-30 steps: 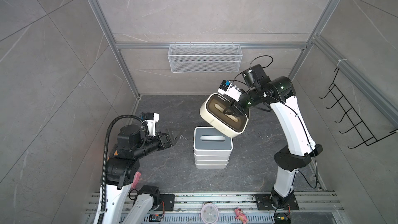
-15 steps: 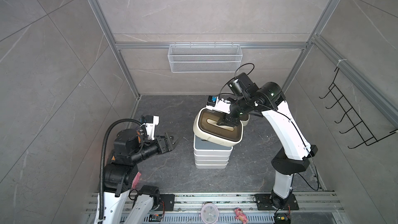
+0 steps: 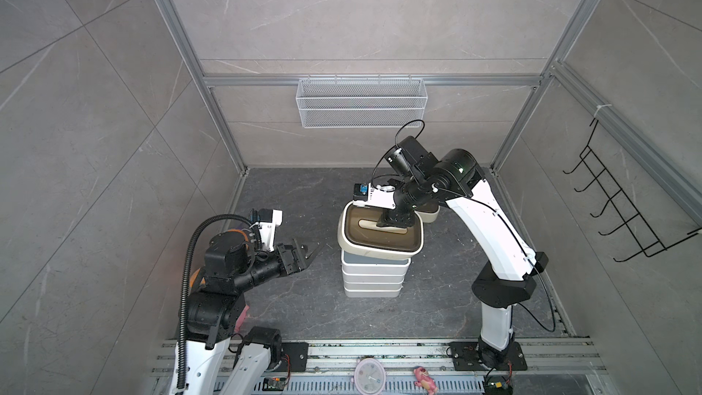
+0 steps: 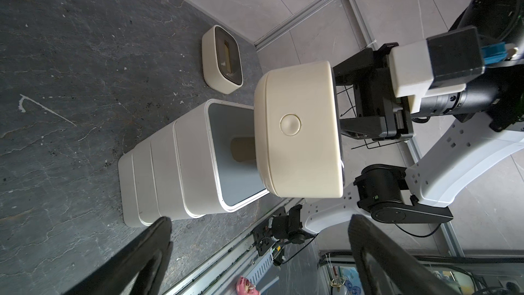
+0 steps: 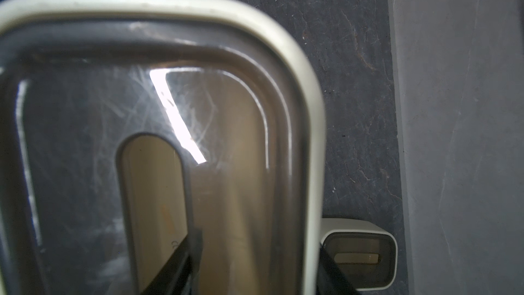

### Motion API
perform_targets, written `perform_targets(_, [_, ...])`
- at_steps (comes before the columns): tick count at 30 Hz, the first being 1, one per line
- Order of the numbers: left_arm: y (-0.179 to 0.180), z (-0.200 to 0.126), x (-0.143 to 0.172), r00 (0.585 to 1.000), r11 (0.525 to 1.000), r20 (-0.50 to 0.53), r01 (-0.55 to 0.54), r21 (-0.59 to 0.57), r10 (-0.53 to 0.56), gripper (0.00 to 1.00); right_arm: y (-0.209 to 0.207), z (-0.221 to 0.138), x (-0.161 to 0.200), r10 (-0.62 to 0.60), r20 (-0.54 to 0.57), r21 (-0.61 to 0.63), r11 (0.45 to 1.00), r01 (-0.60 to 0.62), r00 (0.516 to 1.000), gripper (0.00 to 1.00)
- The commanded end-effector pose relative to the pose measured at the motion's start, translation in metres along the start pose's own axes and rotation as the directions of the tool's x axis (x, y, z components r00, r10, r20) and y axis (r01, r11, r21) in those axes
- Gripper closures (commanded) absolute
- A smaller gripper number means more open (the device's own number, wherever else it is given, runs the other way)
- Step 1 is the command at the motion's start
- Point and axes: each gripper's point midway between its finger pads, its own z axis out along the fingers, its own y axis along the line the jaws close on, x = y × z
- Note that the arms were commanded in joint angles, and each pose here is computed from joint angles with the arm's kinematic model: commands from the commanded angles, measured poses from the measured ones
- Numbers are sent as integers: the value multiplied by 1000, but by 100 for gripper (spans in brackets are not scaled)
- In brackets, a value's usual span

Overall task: Stack the tissue boxes
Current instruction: Place the tissue box at the tissue box.

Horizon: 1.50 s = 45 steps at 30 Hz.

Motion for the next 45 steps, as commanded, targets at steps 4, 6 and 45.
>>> perform_targets(4, [-17, -3, -5, 1000, 998, 16, -17, 68, 16, 0, 5, -5, -5, -68, 22, 3, 998, 68, 997, 60])
perform_targets(6, [-18, -3, -5, 1000, 997, 15, -18, 70, 17, 0, 5, -7, -6, -77, 23, 7, 997, 76, 997, 60])
perform_targets(45, [-8, 3, -3, 1000, 997, 9, -5, 72, 4, 0, 13, 42, 3, -59, -83, -75, 996, 53, 995, 58])
